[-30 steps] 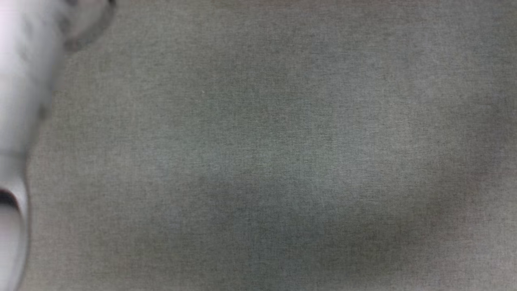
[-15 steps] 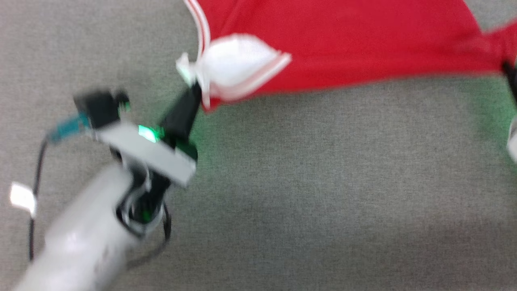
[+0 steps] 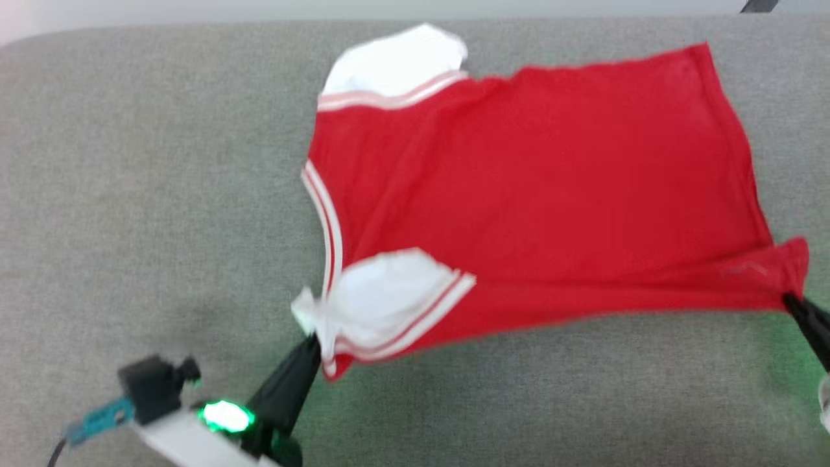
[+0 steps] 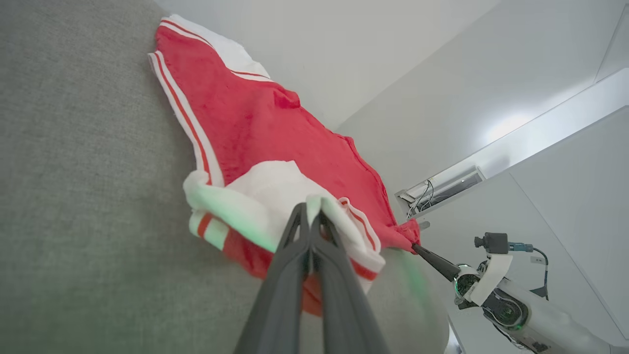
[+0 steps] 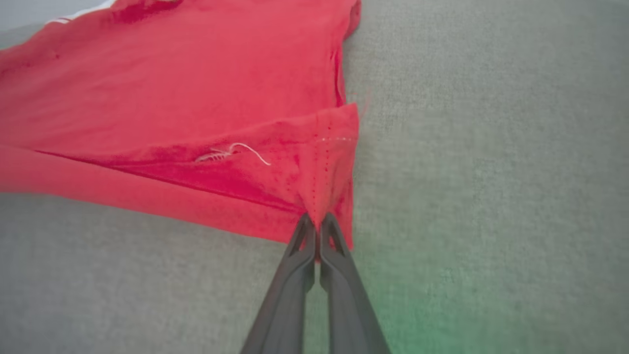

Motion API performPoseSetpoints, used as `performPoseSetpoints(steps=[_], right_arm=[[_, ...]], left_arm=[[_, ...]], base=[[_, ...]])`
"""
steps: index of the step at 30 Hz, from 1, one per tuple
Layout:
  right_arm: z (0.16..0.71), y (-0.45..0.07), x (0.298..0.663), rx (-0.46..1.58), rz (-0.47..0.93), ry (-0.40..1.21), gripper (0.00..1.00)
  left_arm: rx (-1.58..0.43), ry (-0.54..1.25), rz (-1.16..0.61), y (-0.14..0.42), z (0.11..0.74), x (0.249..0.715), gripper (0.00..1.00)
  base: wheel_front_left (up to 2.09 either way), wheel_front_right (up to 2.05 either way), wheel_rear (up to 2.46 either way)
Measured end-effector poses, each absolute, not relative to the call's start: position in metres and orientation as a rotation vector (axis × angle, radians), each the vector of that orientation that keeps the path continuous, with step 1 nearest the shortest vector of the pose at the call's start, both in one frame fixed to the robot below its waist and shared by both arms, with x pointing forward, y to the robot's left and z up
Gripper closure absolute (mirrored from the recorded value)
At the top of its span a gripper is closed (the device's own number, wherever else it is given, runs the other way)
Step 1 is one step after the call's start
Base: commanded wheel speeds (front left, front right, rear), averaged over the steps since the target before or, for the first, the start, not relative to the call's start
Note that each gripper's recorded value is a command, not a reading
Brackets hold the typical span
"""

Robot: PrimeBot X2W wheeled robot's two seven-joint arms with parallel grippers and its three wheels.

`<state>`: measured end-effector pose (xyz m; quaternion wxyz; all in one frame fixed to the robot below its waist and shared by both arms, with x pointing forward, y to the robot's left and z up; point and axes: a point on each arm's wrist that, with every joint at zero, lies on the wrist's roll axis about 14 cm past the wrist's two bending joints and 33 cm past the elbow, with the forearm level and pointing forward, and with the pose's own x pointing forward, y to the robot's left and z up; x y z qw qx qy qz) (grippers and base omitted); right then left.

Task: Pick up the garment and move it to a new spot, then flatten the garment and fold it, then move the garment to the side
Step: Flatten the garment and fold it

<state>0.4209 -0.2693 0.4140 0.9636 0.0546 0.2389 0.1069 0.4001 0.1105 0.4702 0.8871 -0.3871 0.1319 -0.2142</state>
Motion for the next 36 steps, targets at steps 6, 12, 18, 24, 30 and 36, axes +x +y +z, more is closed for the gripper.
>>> performPoseSetpoints(steps=[6, 12, 18, 24, 30, 36], right_arm=[[0.422, -0.277, 0.389, 0.109, 0.194, 0.503, 1.00], [0.446, -0.266, 0.401, 0.102, 0.195, 0.434, 1.00], [0.474, -0.250, 0.437, 0.109, 0.212, 0.367, 1.00], [0.467, -0.245, 0.466, 0.081, 0.219, 0.403, 1.00], [0.442, -0.250, 0.487, 0.106, 0.177, 0.451, 1.00], [0.406, -0.253, 0.493, 0.107, 0.161, 0.519, 1.00]], left_arm=[[-0.791, 0.278, -0.462, 0.115, 0.479, 0.373, 1.00], [-0.750, 0.230, -0.526, 0.109, 0.495, 0.388, 1.00], [-0.711, 0.135, -0.596, 0.100, 0.528, 0.437, 1.00], [-0.694, 0.073, -0.592, 0.096, 0.541, 0.483, 1.00], [-0.679, 0.150, -0.531, 0.095, 0.501, 0.505, 1.00], [-0.644, 0.254, -0.479, 0.096, 0.451, 0.513, 1.00]], base=[[0.00, 0.00, 0.00], [0.00, 0.00, 0.00], [0.00, 0.00, 0.00], [0.00, 0.00, 0.00], [0.00, 0.00, 0.00], [0.00, 0.00, 0.00]])
